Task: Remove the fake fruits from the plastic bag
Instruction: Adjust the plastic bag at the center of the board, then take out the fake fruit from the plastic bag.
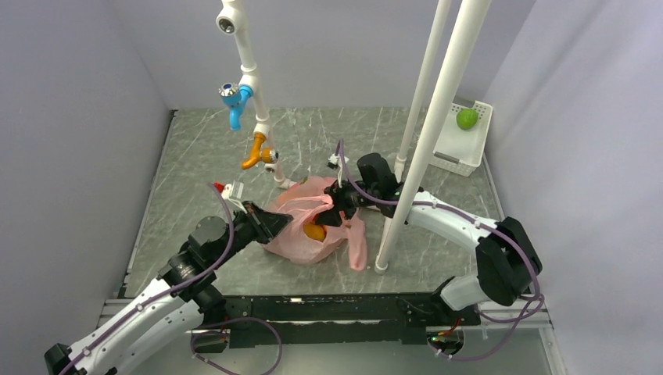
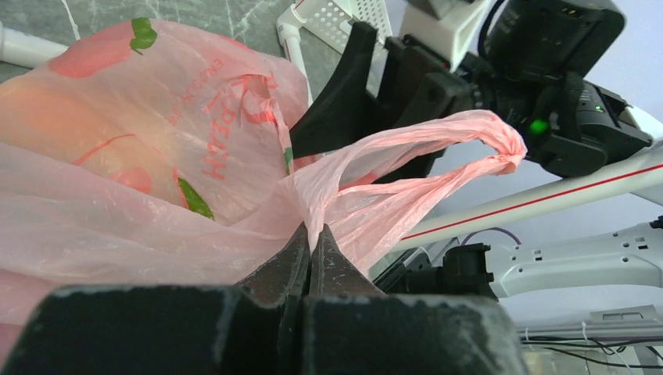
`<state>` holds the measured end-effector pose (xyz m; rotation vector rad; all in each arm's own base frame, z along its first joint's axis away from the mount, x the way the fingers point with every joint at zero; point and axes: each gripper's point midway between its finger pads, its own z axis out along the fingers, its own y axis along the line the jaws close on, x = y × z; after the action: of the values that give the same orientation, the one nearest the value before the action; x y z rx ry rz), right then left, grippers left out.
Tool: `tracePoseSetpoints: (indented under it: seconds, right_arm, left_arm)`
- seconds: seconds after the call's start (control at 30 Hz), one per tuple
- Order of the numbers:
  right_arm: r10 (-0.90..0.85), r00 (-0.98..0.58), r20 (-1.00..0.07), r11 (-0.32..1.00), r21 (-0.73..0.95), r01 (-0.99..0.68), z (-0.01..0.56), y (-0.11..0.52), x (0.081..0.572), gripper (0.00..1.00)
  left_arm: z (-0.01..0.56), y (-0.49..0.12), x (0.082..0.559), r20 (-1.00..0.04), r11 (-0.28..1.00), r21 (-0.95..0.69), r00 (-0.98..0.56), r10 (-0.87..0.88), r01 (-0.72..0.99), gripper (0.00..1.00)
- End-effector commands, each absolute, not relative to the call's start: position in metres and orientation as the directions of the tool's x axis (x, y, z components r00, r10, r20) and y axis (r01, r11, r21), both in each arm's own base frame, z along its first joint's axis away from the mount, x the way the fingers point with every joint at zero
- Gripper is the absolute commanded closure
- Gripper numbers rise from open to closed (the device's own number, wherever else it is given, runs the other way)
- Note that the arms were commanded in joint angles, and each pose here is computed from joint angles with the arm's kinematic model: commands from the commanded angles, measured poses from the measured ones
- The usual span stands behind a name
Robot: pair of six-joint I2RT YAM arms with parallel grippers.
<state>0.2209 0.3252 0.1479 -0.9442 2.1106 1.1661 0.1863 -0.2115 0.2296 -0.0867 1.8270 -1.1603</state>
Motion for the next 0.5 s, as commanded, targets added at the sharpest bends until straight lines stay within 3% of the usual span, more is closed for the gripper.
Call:
tracePoseSetpoints:
  seconds: [0.0,0.13,0.23,0.27,0.37,0.47]
  right_arm:
    - [-0.234,-0.505,-0.831,0.308,0.429,-0.849,0.199,0.337,0.225,0.34]
    - [-0.229,-0.523,-0.821,0.400,0.410,-0.820,0.192,0.324,0.234,0.29]
    - [-0.222,-0.528,-0.820,0.392,0.421,-0.818,0.189,0.316,0.231,0.26]
    - [-0.229,-0.526,-0.819,0.386,0.420,-0.821,0.188,0.316,0.231,0.28]
    - [-0.261,-0.551,-0.793,0.335,0.461,-0.822,0.182,0.328,0.228,0.54]
    - [-0.285,-0.560,-0.778,0.324,0.471,-0.820,0.168,0.340,0.232,0.66]
  left_arm:
    - [0.227,-0.206,0.183,-0.672,0.562,-0.731,-0.552,-0.493,0.388,1.00]
    - [0.215,-0.202,0.185,-0.664,0.583,-0.732,-0.561,-0.495,0.352,1.00]
    - [0.214,-0.201,0.186,-0.663,0.581,-0.735,-0.553,-0.505,0.350,1.00]
    - [0.213,-0.202,0.186,-0.662,0.579,-0.736,-0.553,-0.506,0.351,1.00]
    - [0.211,-0.203,0.187,-0.660,0.575,-0.739,-0.553,-0.509,0.352,1.00]
    - [0.213,-0.205,0.189,-0.648,0.557,-0.752,-0.551,-0.525,0.353,1.00]
